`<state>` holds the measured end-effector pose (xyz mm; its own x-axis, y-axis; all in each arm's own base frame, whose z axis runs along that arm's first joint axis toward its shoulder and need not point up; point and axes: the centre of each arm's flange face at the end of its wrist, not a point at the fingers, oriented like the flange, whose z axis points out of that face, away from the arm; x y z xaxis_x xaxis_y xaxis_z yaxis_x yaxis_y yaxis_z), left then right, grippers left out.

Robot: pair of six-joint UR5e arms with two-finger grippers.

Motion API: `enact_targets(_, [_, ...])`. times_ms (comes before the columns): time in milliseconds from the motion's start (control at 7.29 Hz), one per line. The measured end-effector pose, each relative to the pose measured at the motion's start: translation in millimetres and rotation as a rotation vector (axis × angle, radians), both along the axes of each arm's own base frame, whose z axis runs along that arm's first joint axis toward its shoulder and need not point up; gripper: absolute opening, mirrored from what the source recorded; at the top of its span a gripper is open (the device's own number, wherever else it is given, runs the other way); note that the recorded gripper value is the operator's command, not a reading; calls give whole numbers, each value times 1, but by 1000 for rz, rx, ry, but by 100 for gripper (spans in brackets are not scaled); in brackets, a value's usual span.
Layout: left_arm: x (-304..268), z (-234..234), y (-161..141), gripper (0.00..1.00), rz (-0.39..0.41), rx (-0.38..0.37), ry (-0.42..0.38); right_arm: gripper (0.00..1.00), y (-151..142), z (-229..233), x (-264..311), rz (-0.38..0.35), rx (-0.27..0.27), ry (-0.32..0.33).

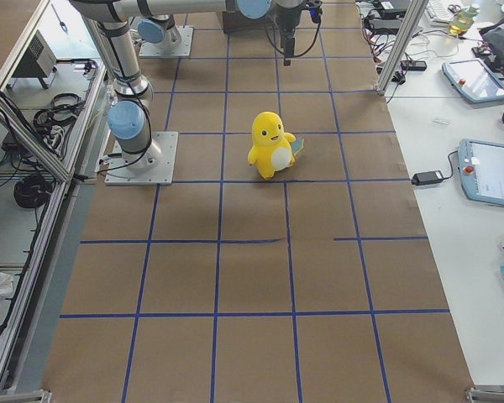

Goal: Pull drawer sideways
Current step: 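Pull the handle with the left gripper, sliding the drawer away from the cabinet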

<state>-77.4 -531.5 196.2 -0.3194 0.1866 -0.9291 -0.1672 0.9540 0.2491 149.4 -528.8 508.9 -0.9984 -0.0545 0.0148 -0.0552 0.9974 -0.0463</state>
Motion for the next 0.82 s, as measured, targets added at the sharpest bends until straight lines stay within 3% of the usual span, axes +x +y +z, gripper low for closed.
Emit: enact_targets(824, [-25, 2, -1, 31, -18, -25, 32, 100, 0, 0, 0, 0, 0, 0])
